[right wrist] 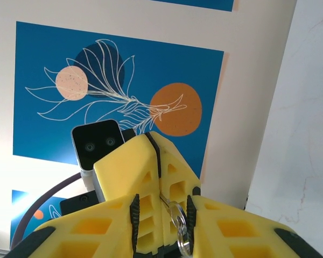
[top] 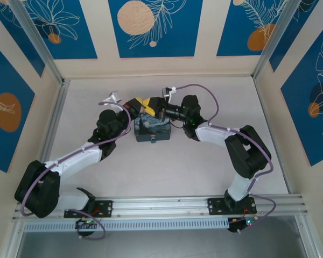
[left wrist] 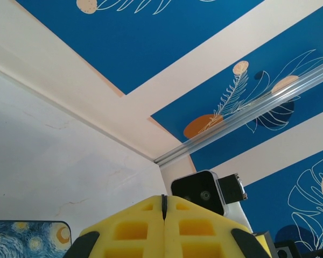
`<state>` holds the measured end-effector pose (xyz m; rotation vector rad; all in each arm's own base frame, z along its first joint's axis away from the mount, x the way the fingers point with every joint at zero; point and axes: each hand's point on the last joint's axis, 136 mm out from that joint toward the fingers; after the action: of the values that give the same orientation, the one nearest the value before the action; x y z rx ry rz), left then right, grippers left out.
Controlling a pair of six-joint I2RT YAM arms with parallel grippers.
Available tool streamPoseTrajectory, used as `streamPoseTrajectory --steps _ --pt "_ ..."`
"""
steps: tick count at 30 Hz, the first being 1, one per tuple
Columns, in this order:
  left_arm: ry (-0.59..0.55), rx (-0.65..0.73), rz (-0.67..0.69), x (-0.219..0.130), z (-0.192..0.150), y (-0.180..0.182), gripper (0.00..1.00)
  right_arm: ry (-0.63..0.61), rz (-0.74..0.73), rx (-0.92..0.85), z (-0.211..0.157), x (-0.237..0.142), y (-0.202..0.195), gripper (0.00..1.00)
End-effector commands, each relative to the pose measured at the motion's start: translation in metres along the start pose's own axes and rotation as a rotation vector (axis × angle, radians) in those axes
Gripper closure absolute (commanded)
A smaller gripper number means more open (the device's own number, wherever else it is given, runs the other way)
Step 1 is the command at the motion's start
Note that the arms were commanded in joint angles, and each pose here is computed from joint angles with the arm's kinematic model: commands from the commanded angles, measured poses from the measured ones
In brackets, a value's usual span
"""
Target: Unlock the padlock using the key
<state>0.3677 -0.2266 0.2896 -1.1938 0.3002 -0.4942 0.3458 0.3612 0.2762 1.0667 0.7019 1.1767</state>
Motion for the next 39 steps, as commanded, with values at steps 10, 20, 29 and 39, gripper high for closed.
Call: streamPoseTrajectory --steps 10,20,29,39 --pt "-0.022 -0.002 -0.012 0.001 0.001 -0.003 1.00 0.029 0.033 0.007 -0.013 0.005 0.000 0.73" --pt "-0.020 -0.004 -0.002 0.001 0.000 -0.001 1.00 0.022 0.026 0.009 -0.013 0.002 -0.004 0.78" --pt "-0.013 -0.020 0.011 0.001 -0.002 0.002 1.00 0.017 0.022 0.008 -0.011 -0.001 -0.007 0.84" --pt "0.004 -0.032 0.018 0.001 -0.005 0.004 1.00 0.016 0.034 -0.001 -0.006 -0.001 -0.004 0.76"
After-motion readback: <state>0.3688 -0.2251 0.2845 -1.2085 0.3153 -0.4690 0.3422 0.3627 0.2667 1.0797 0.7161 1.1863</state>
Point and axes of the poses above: each hand's point on the last joint's axis, 136 mm out from that joint toward the fingers, its own x axis out along the fingers, its own y axis along the line the jaws close on, z = x × y, and after that the axes turned 13 degrees about -x, right-handed
